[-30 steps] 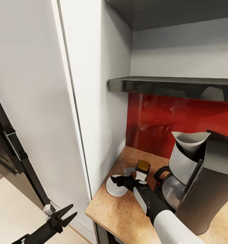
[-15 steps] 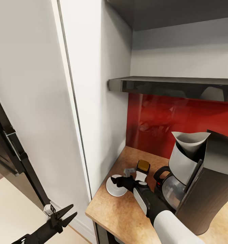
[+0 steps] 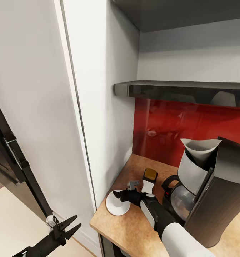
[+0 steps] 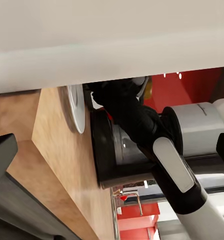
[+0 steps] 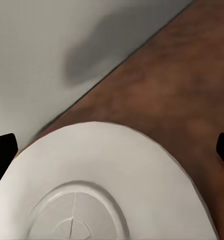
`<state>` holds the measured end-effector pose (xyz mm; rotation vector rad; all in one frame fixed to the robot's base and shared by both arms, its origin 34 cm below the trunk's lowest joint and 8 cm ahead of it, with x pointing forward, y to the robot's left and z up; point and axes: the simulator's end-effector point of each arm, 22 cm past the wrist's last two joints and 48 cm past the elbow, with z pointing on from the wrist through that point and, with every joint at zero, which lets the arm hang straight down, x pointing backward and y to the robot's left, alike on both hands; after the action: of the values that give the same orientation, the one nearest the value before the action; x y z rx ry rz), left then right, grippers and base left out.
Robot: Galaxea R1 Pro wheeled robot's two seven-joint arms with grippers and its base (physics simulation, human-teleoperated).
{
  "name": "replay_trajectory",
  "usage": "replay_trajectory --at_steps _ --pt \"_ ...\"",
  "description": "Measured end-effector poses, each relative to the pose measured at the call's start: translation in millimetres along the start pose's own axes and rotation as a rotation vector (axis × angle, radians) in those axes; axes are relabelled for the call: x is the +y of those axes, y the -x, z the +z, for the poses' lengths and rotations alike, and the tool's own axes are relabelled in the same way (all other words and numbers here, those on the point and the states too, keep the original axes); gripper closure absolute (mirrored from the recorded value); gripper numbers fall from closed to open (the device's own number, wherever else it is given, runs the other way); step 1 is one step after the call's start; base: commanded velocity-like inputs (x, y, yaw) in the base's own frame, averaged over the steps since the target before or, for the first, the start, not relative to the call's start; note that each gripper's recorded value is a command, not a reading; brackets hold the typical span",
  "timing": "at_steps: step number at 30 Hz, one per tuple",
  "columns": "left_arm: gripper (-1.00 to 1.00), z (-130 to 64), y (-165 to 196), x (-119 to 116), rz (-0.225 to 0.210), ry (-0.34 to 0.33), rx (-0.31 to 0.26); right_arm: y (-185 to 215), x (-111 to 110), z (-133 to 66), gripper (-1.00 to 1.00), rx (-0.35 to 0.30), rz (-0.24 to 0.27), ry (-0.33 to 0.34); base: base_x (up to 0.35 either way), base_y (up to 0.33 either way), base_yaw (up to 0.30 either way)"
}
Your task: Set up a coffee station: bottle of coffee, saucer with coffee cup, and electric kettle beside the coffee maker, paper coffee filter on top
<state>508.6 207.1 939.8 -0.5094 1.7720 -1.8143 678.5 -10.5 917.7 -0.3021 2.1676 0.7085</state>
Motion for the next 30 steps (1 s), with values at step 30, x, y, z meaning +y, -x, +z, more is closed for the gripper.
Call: replay_trajectory --at_steps 30 --pt "-1.00 -0.2 0.2 0.0 0.001 0.001 -0.001 -2.4 1.2 0.1 -1.00 0.006 0.010 0.005 -0.079 0.000 0.000"
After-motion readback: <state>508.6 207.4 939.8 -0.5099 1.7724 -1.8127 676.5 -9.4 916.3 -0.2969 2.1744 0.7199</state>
